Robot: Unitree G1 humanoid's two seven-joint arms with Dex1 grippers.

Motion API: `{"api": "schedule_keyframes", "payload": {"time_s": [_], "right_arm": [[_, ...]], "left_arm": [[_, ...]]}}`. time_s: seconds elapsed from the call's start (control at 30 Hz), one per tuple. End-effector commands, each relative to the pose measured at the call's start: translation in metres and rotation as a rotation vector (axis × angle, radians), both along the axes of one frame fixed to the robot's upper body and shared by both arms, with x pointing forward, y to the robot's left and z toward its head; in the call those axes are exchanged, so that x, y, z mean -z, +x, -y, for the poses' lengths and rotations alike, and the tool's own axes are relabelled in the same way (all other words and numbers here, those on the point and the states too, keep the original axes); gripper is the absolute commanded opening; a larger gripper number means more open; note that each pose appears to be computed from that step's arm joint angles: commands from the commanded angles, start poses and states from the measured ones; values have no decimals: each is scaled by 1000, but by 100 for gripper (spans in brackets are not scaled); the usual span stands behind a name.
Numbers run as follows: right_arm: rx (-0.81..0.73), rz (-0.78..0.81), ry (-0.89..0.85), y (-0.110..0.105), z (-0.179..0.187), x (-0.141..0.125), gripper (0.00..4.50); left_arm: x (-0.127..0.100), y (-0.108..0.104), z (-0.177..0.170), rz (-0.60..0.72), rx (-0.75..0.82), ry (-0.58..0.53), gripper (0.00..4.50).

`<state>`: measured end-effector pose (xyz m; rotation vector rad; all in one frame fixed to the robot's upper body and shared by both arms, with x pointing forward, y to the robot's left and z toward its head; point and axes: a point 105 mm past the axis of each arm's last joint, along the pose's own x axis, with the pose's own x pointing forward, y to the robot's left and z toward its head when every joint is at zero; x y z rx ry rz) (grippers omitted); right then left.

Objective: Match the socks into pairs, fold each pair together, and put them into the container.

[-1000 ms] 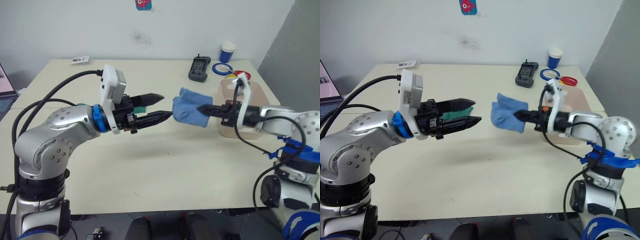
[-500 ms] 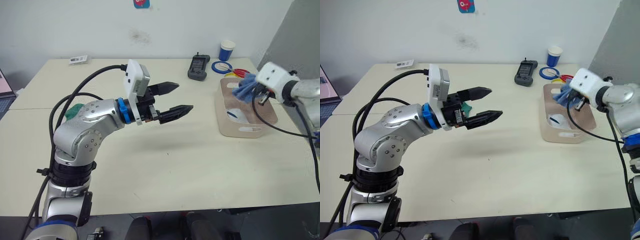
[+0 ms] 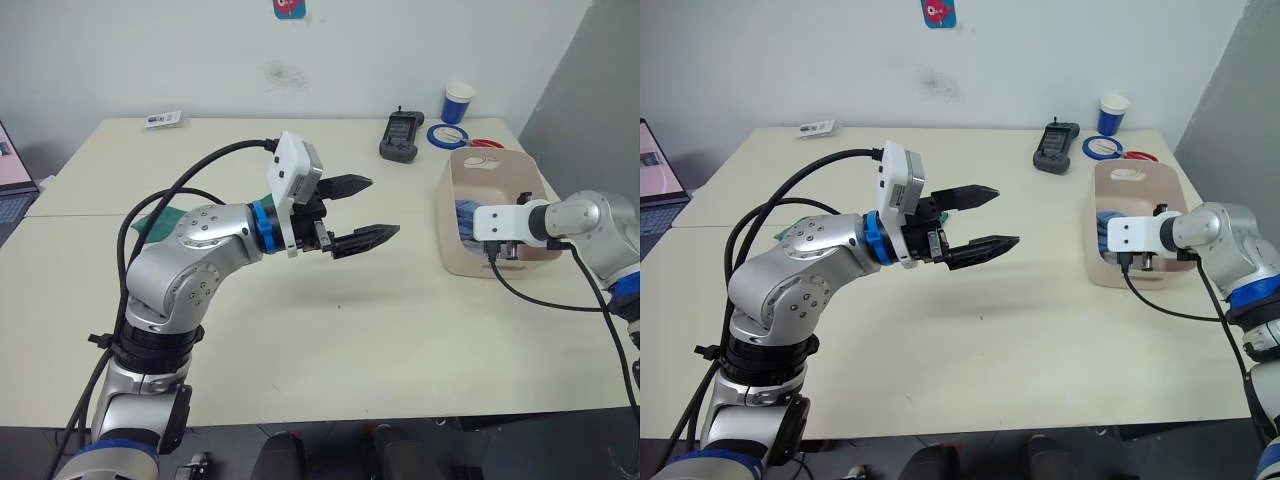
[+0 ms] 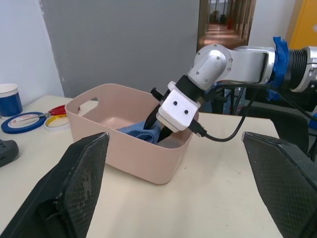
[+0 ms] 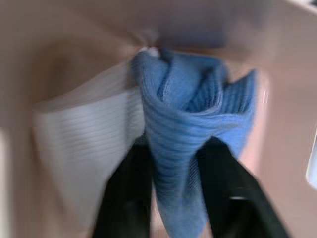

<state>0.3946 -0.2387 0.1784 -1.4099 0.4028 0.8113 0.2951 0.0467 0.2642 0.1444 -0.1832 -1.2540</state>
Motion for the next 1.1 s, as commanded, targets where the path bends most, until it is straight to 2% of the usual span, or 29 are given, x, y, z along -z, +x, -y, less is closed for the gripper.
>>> {"api": "schedule_keyframes", "payload": {"time_s": [0.03, 0.13, 0.2, 0.37, 0.47, 0.6, 0.67, 0.77, 0.87, 0.93, 1.0, 1.1], "right_arm": [[-12, 26, 18, 0, 1, -34, 285], [-14, -5, 23, -1, 0, -44, 376], [-11, -35, 43, -4, 0, -61, 447], [26, -36, 90, -9, 6, -97, 447], [47, 45, 202, -7, 1, -122, 447], [-7, 101, 380, -6, -24, -131, 447], [-64, 126, 524, -8, -52, -127, 447], [-116, 152, 761, -17, -98, -105, 447], [-122, 138, 951, -37, -133, -72, 447], [-102, 102, 998, -50, -147, -41, 447], [-90, 90, 1009, -60, -154, -21, 447], [-2, 62, 1087, -71, -157, 19, 447]], "left_arm": [[-6, -2, 2, 36, 13, -14, 450], [-6, -1, 2, 37, 13, -15, 450], [-6, 1, 3, 39, 11, -17, 450], [-1, 1, 0, 26, 5, -12, 450], [5, 4, -11, 10, -40, -2, 450], [15, 7, -27, -22, -104, 13, 450], [26, 9, -42, -54, -170, 20, 450], [52, 14, -74, -96, -334, 53, 450], [74, 15, -105, -114, -523, 40, 450], [89, 11, -123, -122, -648, 23, 450], [101, 6, -133, -122, -720, 25, 450], [127, -15, -151, -163, -857, -23, 450]]}}
